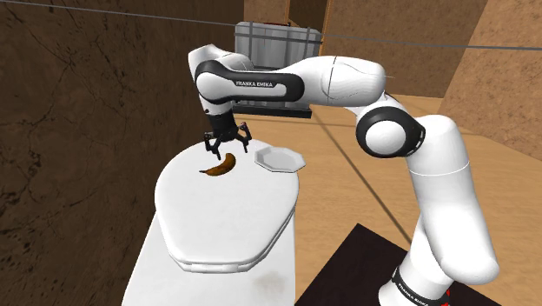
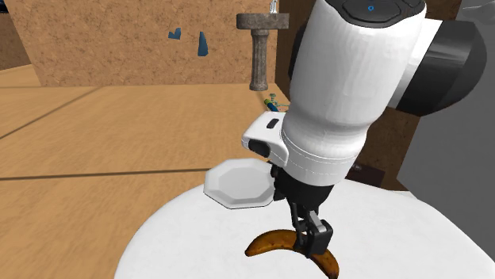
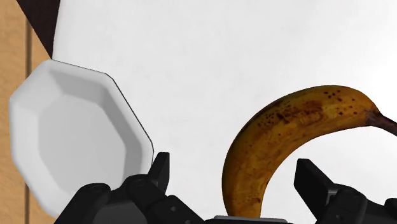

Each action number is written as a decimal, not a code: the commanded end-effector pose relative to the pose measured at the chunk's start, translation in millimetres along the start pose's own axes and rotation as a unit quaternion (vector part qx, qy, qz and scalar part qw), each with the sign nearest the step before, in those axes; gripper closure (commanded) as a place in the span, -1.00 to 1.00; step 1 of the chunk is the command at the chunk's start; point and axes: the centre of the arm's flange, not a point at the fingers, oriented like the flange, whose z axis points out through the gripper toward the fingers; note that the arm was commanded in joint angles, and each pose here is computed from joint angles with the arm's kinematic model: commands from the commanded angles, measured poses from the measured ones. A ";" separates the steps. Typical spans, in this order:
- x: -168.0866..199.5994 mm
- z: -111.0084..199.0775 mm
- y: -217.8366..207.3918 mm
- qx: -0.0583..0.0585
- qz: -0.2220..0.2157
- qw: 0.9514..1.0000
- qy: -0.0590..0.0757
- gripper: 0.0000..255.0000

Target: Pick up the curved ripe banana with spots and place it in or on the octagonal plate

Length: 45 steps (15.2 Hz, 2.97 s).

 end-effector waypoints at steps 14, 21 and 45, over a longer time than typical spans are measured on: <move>3.6 29.6 0.1 -0.002 0.010 1.000 0.000 1.00; -1.5 32.7 1.3 -0.002 0.010 1.000 0.000 1.00; 16.2 33.0 36.7 0.126 0.039 0.991 0.005 -1.00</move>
